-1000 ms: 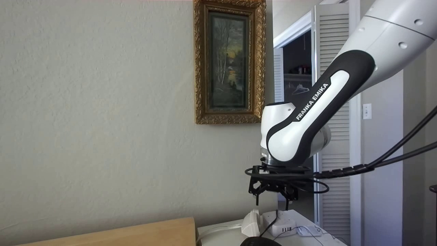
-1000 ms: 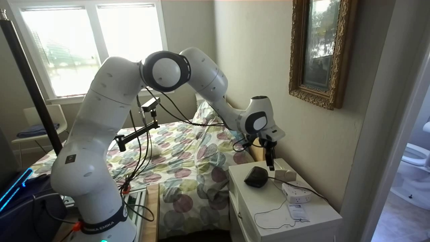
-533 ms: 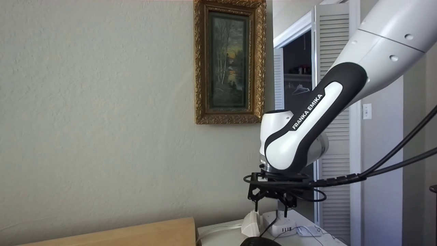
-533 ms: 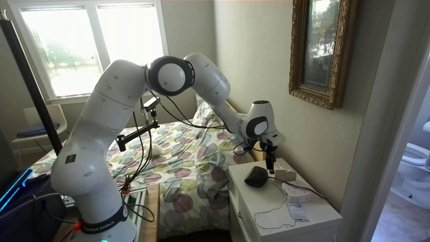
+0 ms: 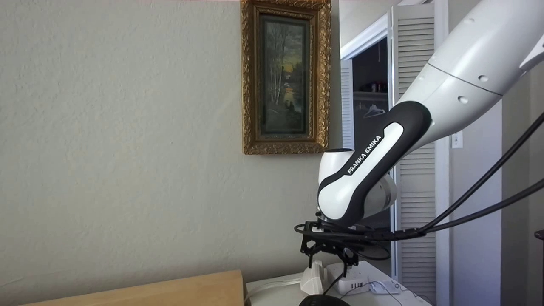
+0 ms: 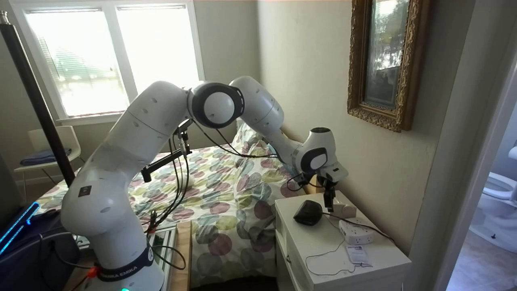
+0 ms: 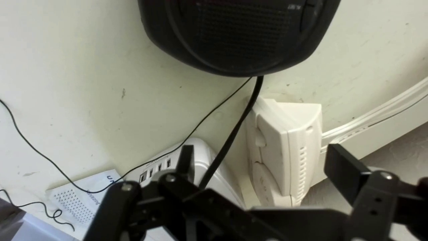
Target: Move the white alarm clock on the left to the left.
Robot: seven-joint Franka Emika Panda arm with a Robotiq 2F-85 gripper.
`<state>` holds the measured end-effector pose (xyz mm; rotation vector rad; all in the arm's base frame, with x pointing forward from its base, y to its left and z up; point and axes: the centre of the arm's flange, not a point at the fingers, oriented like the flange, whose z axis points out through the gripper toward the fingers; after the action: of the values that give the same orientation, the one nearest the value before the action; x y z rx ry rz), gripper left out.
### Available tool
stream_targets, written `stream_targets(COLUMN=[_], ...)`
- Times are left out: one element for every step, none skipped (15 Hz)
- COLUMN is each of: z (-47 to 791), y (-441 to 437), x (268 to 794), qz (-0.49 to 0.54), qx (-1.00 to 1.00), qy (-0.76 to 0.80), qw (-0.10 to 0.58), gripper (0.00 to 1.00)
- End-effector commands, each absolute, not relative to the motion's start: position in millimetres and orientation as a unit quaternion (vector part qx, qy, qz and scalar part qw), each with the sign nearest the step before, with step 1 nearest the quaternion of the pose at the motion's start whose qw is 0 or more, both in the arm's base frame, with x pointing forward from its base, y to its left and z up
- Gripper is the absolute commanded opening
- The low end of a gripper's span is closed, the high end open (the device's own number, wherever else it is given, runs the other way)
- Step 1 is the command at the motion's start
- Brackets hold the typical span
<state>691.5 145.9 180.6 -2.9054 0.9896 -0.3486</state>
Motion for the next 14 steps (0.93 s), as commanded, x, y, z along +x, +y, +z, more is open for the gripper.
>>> stream_targets(z=[162.9, 158.8, 155.2, 152.5, 149.3, 146.9, 145.4, 142.4, 140.6, 139.0, 137.3, 135.9, 135.1, 133.7], y=[152.5, 153.3, 153.9, 154.4, 154.6, 154.9, 155.1, 155.2, 155.2, 155.0, 154.8, 154.3, 153.9, 153.3], x=[718.5, 721.4, 723.8, 726.1, 728.0, 729.7, 731.6, 733.7, 735.0, 736.7, 738.2, 739.2, 740.4, 741.1], qz=[-0.11, -0.11, -0.11, -0.11, -0.11, -0.109, -0.108, -0.108, -0.107, -0.106, -0.106, -0.105, -0.106, -0.105], qx=[-0.94, -0.94, -0.94, -0.94, -0.94, -0.94, -0.941, -0.94, -0.94, -0.939, -0.938, -0.938, -0.937, -0.937], qy=[0.318, 0.319, 0.318, 0.317, 0.317, 0.317, 0.316, 0.317, 0.318, 0.32, 0.321, 0.322, 0.324, 0.325], qw=[0.05, 0.052, 0.054, 0.056, 0.057, 0.059, 0.062, 0.064, 0.066, 0.068, 0.071, 0.073, 0.075, 0.076], gripper=[1.0, 1.0, 1.0, 1.0, 1.0, 1.0, 1.0, 1.0, 1.0, 1.0, 1.0, 1.0, 1.0, 1.0])
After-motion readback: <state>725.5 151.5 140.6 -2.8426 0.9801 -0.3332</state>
